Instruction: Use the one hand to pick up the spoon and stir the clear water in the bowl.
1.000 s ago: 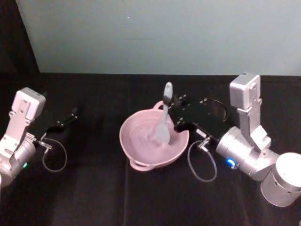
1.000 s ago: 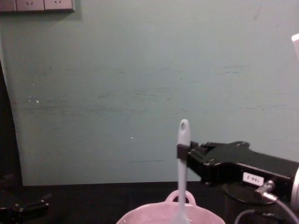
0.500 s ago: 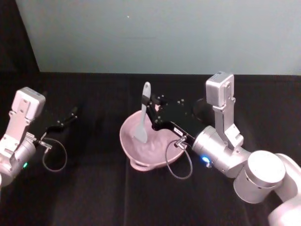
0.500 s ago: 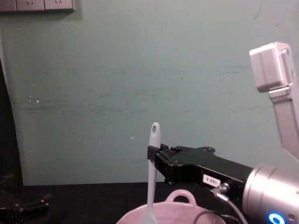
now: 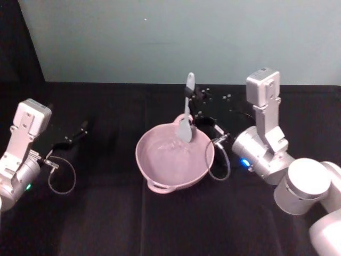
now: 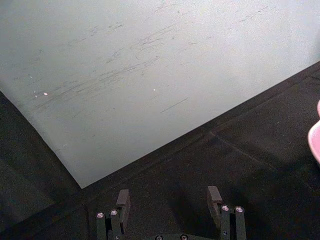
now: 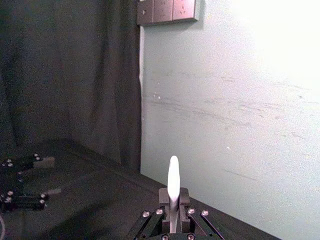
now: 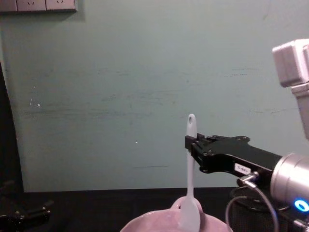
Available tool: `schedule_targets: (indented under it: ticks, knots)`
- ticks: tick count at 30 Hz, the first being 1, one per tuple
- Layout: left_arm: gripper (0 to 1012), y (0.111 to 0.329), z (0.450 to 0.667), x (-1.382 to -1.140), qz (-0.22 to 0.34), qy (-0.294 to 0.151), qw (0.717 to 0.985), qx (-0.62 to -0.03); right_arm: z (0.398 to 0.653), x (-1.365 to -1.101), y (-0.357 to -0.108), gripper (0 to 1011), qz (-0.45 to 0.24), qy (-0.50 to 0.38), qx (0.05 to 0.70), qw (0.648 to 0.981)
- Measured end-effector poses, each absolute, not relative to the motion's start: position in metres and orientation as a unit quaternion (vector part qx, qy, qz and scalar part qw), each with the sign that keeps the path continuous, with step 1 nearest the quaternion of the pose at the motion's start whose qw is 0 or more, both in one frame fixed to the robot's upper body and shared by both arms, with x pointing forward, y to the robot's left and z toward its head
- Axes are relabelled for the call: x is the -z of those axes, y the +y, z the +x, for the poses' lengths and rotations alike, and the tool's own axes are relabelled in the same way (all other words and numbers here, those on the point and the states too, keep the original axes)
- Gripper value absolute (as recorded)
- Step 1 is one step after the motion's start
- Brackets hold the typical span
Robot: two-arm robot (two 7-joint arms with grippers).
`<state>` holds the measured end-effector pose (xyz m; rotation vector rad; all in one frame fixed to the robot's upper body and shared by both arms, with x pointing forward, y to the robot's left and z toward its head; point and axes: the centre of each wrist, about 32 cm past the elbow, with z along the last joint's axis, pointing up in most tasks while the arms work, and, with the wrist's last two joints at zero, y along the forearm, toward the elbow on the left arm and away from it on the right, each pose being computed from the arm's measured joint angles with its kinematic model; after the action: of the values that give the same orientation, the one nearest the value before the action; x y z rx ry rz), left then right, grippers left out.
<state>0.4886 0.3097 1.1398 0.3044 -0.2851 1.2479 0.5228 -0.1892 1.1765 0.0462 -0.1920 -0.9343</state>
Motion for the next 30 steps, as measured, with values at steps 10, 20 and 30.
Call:
schedule_targets:
  ticks: [10,20,30]
  knots:
    - [1011,0.31,0.489,-1.14,0.141,-0.132,0.791,-0.58,0.493,-1.199,-0.214,110,-0.008,-0.055,0.405,0.913]
    - [1011,0.31,0.489,-1.14,0.142,-0.132,0.791,-0.58,0.483,-1.197,-0.199,110,-0.001,-0.008,0.37,0.929]
    - [1011,0.31,0.489,-1.14,0.141,-0.132,0.791,-0.58,0.497,-1.185,-0.172,110,0.02,-0.002,0.371,0.928]
